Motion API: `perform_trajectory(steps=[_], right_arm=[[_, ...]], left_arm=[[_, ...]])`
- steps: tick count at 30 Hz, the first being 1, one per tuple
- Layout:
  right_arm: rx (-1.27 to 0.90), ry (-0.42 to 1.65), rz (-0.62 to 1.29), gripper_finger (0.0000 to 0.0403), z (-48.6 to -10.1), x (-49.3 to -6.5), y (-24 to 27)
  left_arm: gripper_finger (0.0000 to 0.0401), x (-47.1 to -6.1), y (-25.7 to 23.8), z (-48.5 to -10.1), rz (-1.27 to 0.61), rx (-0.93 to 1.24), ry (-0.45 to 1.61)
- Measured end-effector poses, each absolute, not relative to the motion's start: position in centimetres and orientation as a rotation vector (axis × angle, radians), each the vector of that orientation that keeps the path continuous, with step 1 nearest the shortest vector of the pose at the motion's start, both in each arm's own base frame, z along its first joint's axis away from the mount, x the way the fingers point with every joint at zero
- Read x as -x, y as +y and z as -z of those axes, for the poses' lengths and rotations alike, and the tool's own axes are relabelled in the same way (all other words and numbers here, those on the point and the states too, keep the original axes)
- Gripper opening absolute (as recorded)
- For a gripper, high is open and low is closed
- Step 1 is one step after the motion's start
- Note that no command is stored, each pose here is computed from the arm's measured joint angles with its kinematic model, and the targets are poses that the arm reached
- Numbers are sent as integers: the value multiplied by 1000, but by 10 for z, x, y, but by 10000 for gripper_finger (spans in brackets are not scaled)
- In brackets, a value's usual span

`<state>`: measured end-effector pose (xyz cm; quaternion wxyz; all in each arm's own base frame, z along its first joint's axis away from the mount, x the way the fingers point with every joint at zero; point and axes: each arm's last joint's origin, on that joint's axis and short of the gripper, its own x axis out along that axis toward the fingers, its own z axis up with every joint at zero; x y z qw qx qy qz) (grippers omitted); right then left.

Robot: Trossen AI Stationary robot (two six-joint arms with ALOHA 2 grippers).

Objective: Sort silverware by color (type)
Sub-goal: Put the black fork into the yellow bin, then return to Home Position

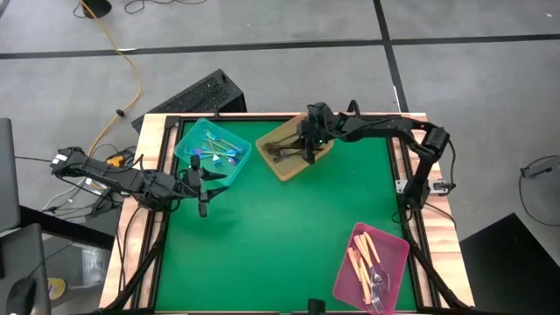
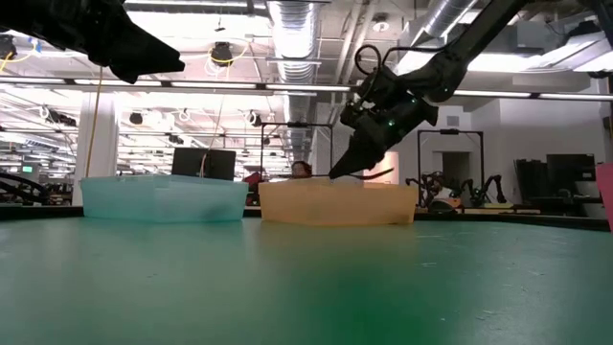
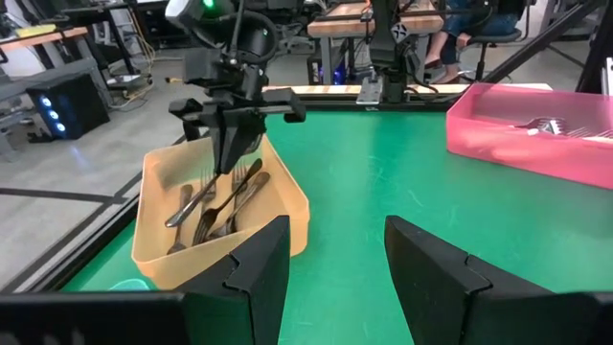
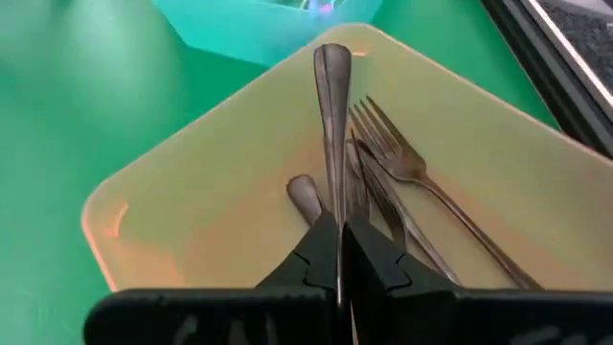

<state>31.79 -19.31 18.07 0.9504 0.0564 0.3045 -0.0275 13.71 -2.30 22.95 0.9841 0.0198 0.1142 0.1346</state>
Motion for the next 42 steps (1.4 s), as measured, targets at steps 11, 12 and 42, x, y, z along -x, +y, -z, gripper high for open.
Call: perform_trajectory(steps=[11, 12, 42], right_arm=[[-148, 672, 141, 31, -164, -319, -200], [-149, 672, 149, 31, -163, -320, -201], [-152, 781, 299, 123, -140, -332, -203]], left_arm=[[156, -137, -23, -230, -272, -25, 228], [156, -137, -23, -230, -272, -24, 228], [156, -137, -22, -230, -297, -34, 226]])
